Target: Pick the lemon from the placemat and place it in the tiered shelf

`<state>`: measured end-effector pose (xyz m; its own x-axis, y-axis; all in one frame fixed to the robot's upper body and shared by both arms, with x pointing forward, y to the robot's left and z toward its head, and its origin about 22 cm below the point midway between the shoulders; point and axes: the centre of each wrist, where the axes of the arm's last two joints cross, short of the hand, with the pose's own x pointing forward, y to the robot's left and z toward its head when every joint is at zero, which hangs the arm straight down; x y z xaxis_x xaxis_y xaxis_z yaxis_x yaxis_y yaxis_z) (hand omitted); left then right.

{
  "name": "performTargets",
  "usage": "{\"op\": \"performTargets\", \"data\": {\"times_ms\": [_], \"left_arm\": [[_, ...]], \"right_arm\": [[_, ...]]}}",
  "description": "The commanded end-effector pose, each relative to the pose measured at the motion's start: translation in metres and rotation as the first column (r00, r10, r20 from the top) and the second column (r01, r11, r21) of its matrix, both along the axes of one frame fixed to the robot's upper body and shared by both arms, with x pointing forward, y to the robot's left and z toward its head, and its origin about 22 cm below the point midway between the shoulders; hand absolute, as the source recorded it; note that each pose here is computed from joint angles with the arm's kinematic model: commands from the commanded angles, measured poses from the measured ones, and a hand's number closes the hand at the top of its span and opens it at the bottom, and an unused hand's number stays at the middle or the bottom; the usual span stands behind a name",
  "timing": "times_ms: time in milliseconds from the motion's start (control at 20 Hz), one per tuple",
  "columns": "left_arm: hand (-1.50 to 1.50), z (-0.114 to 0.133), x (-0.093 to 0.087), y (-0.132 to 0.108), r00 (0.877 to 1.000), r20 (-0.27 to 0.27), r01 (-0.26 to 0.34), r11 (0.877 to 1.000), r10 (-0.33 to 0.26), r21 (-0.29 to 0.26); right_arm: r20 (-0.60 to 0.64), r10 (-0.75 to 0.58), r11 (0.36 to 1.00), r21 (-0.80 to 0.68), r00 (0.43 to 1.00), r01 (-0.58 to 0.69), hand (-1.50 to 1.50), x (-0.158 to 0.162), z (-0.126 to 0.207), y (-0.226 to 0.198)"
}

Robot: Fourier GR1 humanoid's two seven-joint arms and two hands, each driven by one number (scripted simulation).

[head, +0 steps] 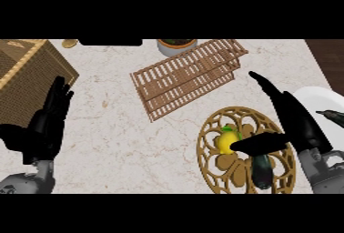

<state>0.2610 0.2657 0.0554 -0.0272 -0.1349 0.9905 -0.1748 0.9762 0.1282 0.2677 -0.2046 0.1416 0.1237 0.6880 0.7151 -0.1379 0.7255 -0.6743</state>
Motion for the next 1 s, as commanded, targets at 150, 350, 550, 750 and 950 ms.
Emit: {"op": "performTargets", "data": {"times_ms": [150,350,550,750,950], "left_arm": [[0.00,-0.001,0.006,-0.005,1.000,0.001,0.023,1.000,-0.023,0.014],[0.00,-0.002,-0.006,-0.005,0.999,-0.011,0.031,1.000,-0.031,-0.001],[0.00,0.008,0.007,-0.001,1.000,0.008,0.003,1.000,-0.003,0.001],[0.00,-0.003,-0.006,-0.005,1.000,0.000,0.009,1.000,-0.009,0.001],[0.00,0.007,0.001,0.010,1.000,0.016,0.003,1.000,-0.003,0.022]], "right_arm": [[-0.156,-0.101,0.907,-0.420,0.983,0.026,-1.50,0.010,0.025,0.046],[-0.211,-0.156,0.894,-0.446,0.965,0.047,-1.50,0.019,0.015,0.086],[-0.245,-0.162,0.841,-0.540,0.956,0.004,-1.50,0.027,0.009,0.095],[-0.266,-0.239,0.756,-0.654,0.934,0.007,-1.50,0.033,-0.025,0.099],[-0.315,-0.301,0.710,-0.704,0.900,-0.009,-1.50,0.043,-0.039,0.100]]}}
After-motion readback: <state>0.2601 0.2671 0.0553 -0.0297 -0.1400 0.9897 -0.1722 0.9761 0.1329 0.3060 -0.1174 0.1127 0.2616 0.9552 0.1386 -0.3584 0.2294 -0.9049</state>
